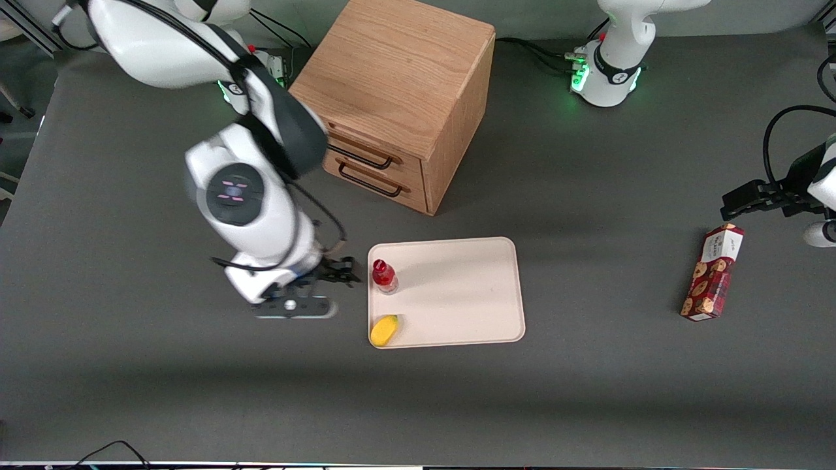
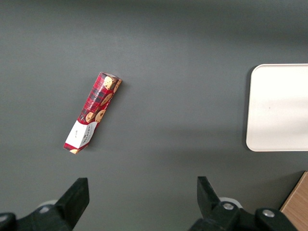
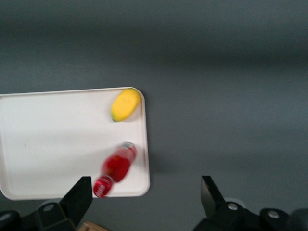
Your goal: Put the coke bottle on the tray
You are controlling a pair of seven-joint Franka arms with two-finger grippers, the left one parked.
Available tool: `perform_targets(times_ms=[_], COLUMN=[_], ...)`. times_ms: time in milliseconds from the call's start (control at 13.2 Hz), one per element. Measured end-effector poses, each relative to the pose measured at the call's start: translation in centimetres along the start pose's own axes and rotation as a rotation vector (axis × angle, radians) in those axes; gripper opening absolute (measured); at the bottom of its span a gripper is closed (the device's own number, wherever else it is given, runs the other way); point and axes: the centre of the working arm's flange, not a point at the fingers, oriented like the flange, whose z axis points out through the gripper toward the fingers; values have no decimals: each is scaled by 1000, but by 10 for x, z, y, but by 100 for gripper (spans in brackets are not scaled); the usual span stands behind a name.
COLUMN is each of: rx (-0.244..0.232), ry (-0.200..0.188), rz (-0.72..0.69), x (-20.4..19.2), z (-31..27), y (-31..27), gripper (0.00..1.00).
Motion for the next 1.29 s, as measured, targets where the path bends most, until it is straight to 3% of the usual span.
perform_targets(times_ms=[303, 682, 909, 1288], rx=[-29, -84, -31, -25], ry=[-9, -2, -11, -8], rz=[-48, -2, -1, 13], x=[-9, -43, -64, -86], z=[-55, -98, -106, -111], y=[113, 237, 293, 318], gripper=[100, 100, 100, 100])
